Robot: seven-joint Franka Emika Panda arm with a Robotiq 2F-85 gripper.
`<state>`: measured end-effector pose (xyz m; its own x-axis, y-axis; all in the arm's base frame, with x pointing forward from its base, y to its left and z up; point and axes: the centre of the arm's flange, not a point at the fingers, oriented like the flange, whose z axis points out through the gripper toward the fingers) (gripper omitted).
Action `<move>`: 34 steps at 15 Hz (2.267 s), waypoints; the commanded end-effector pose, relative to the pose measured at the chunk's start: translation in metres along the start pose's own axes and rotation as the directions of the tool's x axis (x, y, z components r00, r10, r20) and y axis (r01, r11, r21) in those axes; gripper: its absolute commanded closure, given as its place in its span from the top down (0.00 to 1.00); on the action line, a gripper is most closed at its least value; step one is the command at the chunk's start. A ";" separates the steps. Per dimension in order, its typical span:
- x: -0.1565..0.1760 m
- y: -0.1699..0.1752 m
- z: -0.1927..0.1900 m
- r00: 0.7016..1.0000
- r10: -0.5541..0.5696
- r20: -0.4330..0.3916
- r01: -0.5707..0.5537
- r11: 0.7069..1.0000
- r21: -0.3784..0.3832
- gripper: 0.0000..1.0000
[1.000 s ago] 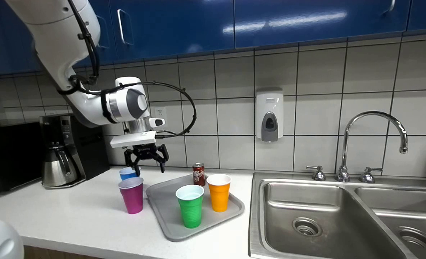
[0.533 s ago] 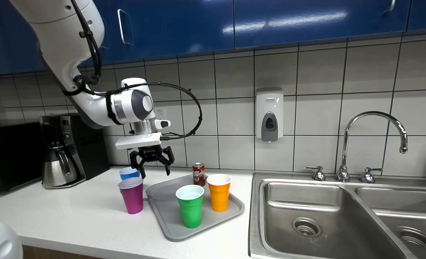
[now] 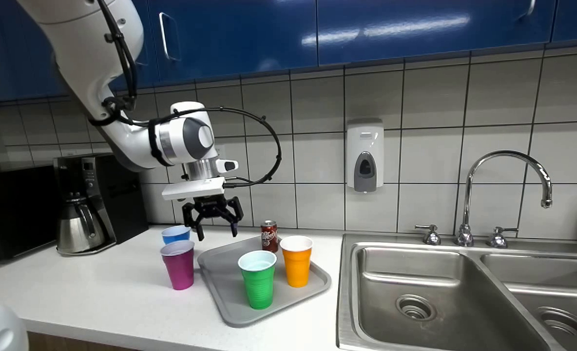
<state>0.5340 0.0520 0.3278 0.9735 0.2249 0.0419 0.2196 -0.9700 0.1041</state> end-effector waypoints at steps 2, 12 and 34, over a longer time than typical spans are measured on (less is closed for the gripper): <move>-0.020 0.010 -0.012 0.999 0.036 0.017 -0.036 0.999 -0.024 1.00; -0.037 0.023 0.000 0.992 0.112 0.056 -0.110 0.993 -0.046 1.00; -0.052 0.058 0.038 0.958 0.251 0.136 -0.241 0.967 -0.084 1.00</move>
<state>0.4969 -0.0133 0.2966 0.9979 -0.0162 -0.0631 -0.0066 -0.9888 0.1494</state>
